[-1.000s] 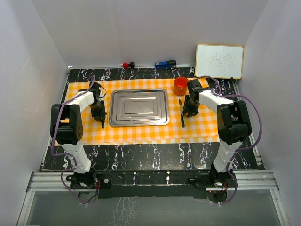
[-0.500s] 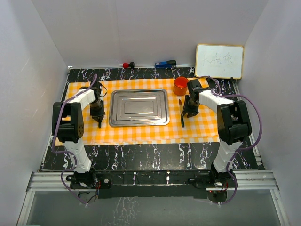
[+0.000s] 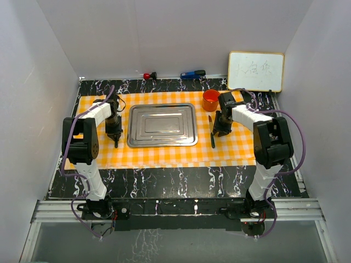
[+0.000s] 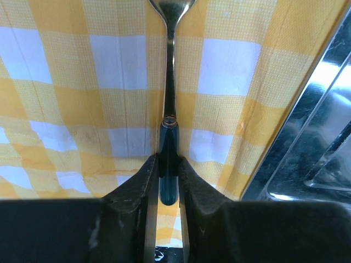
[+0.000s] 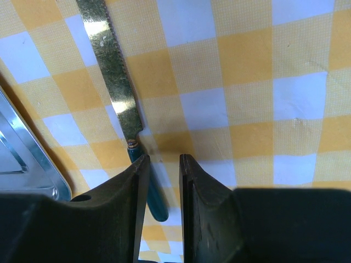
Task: Set the dinner table for one person
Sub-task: Adjust the fork on the napkin.
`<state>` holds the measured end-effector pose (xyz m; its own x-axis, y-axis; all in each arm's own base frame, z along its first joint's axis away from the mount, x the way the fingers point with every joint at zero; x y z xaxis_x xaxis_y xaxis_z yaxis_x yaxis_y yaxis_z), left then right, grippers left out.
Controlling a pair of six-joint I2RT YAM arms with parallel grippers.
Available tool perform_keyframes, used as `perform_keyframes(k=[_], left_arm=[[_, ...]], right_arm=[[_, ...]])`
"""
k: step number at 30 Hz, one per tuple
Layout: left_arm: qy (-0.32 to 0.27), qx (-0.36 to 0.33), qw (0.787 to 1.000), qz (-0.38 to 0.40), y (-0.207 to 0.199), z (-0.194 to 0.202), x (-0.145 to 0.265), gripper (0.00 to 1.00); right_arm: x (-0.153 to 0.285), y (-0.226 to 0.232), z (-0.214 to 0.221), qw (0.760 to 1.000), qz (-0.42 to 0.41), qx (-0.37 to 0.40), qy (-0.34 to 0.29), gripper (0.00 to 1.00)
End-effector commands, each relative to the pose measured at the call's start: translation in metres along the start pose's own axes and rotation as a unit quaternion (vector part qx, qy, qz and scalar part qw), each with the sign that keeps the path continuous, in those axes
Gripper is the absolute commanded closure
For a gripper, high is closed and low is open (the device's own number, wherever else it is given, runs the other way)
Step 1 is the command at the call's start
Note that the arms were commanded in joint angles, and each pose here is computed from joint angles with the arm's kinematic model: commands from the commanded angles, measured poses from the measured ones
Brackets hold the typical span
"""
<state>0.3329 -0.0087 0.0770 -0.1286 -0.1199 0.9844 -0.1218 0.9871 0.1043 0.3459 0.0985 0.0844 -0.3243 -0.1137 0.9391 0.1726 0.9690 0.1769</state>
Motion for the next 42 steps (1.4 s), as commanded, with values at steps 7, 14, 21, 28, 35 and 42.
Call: perform_keyframes(k=[7, 14, 21, 28, 35, 42], left_arm=[[0.001, -0.013, 1.0, -0.023, 0.006, -0.002, 0.003, 0.94], [0.001, -0.015, 0.999, -0.035, 0.009, 0.0, 0.004, 0.88], [-0.005, -0.014, 0.999, -0.039, 0.011, 0.001, 0.008, 0.67], [-0.013, -0.01, 0.999, -0.034, 0.011, -0.001, 0.014, 0.32], [-0.037, 0.006, 0.999, -0.031, 0.01, -0.016, 0.036, 0.3], [-0.063, 0.016, 0.998, -0.006, 0.004, -0.041, 0.064, 0.29]], right_arm=[[-0.002, 0.003, -0.002, 1.0, -0.009, 0.007, -0.011, 0.73], [-0.003, 0.004, -0.002, 1.0, -0.012, 0.005, -0.009, 0.73], [-0.005, 0.004, -0.001, 1.0, -0.013, 0.004, -0.005, 0.73], [-0.004, 0.004, -0.001, 1.0, -0.014, 0.003, -0.008, 0.73], [0.0, 0.005, -0.002, 1.0, -0.016, 0.001, -0.011, 0.73], [0.006, 0.006, -0.002, 1.0, -0.02, -0.001, -0.014, 0.73]])
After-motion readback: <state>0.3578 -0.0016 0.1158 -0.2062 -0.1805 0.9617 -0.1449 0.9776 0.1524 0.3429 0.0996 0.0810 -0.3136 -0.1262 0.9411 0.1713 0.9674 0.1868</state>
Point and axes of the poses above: each gripper's point midway between its finger pads, its own x axis back along the fingers, its own y axis along the line the jaws close on, z = x × y, the point moved 6 cm from there along x, back along the fingers, and after that the axes turned 1 degree about x, right-handed, at the moved point
